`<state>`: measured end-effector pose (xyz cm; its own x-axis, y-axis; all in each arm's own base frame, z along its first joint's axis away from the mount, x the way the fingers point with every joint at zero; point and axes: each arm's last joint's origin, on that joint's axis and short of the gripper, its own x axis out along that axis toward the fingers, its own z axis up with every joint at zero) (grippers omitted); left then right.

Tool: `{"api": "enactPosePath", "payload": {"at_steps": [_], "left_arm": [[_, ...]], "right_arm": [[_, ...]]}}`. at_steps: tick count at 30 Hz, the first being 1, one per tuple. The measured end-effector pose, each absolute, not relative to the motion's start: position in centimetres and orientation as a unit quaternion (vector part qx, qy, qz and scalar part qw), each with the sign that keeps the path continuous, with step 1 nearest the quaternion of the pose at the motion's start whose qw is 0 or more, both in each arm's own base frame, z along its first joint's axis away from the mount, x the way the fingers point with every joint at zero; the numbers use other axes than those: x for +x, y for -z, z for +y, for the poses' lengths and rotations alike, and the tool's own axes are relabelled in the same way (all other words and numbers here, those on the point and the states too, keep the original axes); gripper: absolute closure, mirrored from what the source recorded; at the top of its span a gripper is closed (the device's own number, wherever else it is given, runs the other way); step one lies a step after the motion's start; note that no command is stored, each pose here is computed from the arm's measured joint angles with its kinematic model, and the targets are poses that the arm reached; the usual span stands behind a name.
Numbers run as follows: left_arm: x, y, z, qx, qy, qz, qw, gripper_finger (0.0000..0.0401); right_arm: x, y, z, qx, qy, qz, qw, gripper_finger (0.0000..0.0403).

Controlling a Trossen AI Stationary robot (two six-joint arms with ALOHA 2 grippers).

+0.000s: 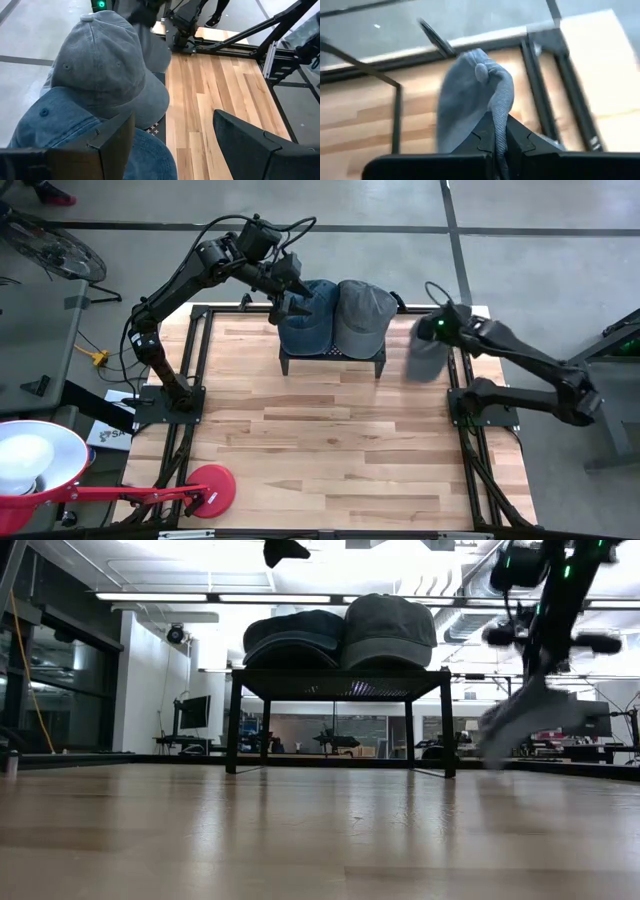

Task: Pick & Place hat
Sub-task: Stack the gray cap on top of the stacked gray caps on the shelf

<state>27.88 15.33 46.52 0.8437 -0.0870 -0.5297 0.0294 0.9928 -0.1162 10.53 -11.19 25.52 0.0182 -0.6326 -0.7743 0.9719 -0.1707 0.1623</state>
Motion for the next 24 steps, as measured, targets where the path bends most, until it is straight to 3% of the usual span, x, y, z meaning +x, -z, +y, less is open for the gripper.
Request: {"api": "enactPosePath", "payload": {"at_steps": [11,24], "left_arm": [[27.9,-46.5,15.3,-0.062,0.028,0.278,0.958,0.0135],[28.4,-47.3,15.6,-0.097,0.007,0.237,0.967,0.0135]], "right_arm": [[9.5,-37.7,-8.4,0.242,0.612,0.216,0.721,0.0399],[7.8,-47.6,-6.1,0.132,0.497,0.121,0.849,0.0400]]}}
